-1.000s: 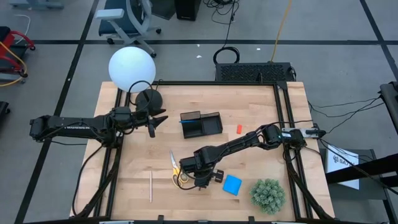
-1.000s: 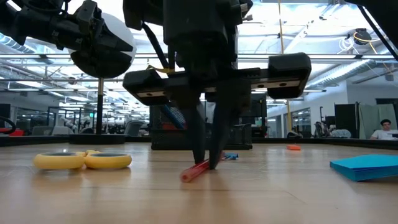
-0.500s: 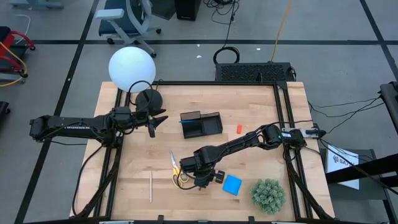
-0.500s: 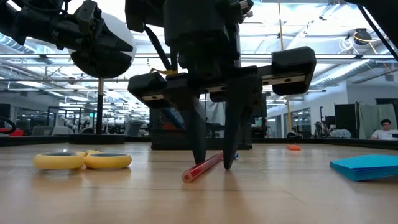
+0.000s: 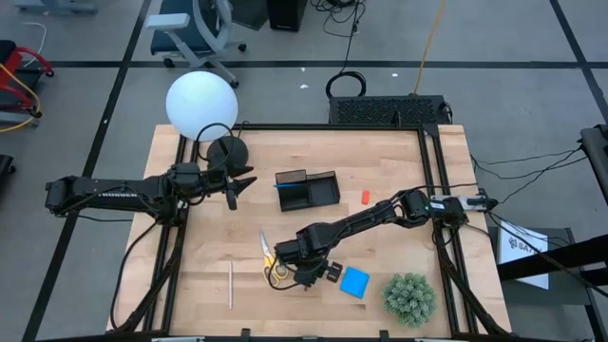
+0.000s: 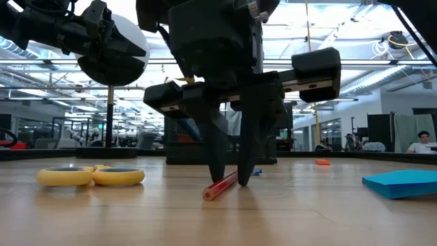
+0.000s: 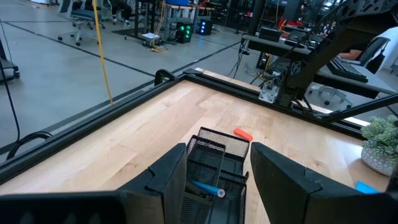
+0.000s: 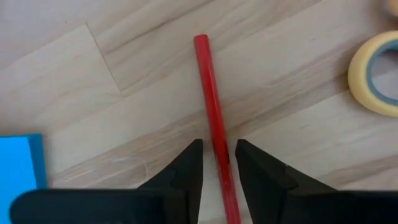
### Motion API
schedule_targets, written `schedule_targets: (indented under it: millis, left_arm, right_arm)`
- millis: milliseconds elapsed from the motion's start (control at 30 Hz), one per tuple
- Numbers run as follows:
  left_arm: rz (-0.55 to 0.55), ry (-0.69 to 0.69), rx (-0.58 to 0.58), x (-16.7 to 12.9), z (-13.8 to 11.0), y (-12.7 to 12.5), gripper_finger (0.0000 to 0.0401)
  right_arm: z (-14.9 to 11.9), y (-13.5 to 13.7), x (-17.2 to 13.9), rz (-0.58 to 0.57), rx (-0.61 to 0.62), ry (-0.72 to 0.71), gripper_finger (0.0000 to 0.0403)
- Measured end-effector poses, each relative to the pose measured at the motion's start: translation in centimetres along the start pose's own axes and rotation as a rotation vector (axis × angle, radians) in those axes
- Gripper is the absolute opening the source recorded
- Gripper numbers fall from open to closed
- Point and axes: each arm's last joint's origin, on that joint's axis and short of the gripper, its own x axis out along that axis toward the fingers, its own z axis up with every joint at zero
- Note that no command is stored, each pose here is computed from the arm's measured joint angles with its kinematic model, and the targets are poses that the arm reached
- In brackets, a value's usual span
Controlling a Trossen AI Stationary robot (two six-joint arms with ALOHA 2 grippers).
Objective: Pick and place office supplies into organizer
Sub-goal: Put the red pencil into the desk organizer
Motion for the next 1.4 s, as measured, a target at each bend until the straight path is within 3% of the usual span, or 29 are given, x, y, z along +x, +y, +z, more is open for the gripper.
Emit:
schedule_targets:
  millis: [633,1400]
  left_arm:
    - [0.000,-0.001,0.007,0.00,0.00,0.01,0.0175]
    - [0.000,0.000,0.006,0.00,0.00,0.01,0.0175]
  right_arm:
    - [0.40,0.58,0.12,-0.011,-0.141,0.048,0.0080]
    - [0.33,0.63,0.08,-0.006,-0.160,0.055,0.0020]
